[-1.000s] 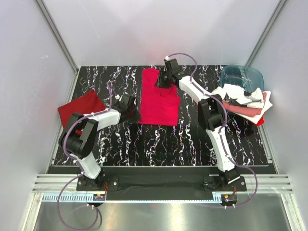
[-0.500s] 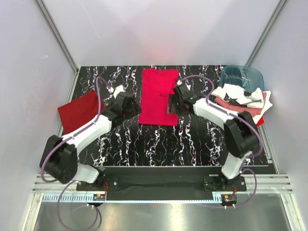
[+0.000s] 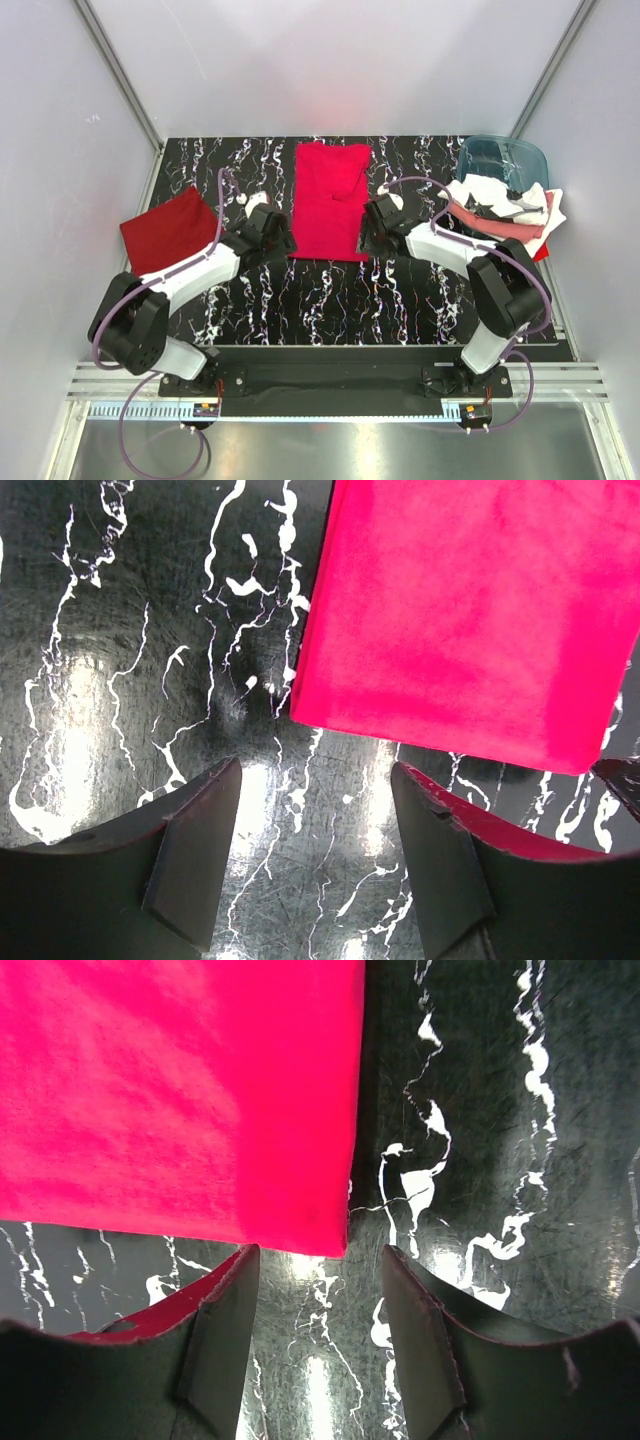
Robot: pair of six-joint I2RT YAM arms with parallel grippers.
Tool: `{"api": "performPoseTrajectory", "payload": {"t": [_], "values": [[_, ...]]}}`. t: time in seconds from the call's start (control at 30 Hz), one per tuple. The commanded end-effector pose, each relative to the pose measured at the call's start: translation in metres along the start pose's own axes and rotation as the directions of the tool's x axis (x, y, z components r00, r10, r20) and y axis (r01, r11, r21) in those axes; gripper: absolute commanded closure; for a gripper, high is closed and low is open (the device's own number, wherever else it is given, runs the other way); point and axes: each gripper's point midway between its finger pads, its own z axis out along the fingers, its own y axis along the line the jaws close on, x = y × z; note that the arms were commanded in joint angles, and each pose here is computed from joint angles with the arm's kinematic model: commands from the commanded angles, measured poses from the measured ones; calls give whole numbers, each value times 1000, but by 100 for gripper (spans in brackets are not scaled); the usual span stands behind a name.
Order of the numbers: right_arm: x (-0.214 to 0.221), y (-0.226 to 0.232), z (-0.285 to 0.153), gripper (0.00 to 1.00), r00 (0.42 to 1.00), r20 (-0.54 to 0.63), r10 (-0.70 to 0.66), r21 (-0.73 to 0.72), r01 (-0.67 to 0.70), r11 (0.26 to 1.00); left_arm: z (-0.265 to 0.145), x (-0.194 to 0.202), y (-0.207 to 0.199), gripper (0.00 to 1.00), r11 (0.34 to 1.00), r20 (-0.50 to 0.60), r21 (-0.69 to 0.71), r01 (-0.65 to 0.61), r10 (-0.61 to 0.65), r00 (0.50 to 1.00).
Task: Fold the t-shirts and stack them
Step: Fold the tshirt
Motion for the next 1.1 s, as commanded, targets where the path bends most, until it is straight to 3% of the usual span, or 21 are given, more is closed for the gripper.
{"api": "performPoseTrajectory", "payload": {"t": [0.0,0.17,0.37,0.53,0.7,0.9,1.07], "values": [[-14,9,2,41,999,34,27,-36,-26,999,2,-13,-16,35,999,31,43,-9,8,999],[-6,6,13,47,990,-44,131,-131,-136,982,15,-4,-17,37,999,-23,50,0,1,1000],[1,6,22,53,982,-99,159,-155,-174,973,37,12,-12,44,995,-136,75,64,-53,989],[13,8,31,55,973,-143,182,-168,-205,964,43,18,-3,46,995,-161,48,88,-79,984],[15,8,34,69,970,-141,198,-176,-221,959,49,19,9,50,990,-164,40,136,-128,978],[16,11,34,78,967,-148,206,-188,-232,954,56,26,6,53,986,-202,51,157,-144,969],[17,12,35,79,967,-155,203,-192,-231,954,67,31,7,57,986,-225,36,165,-153,962]]}}
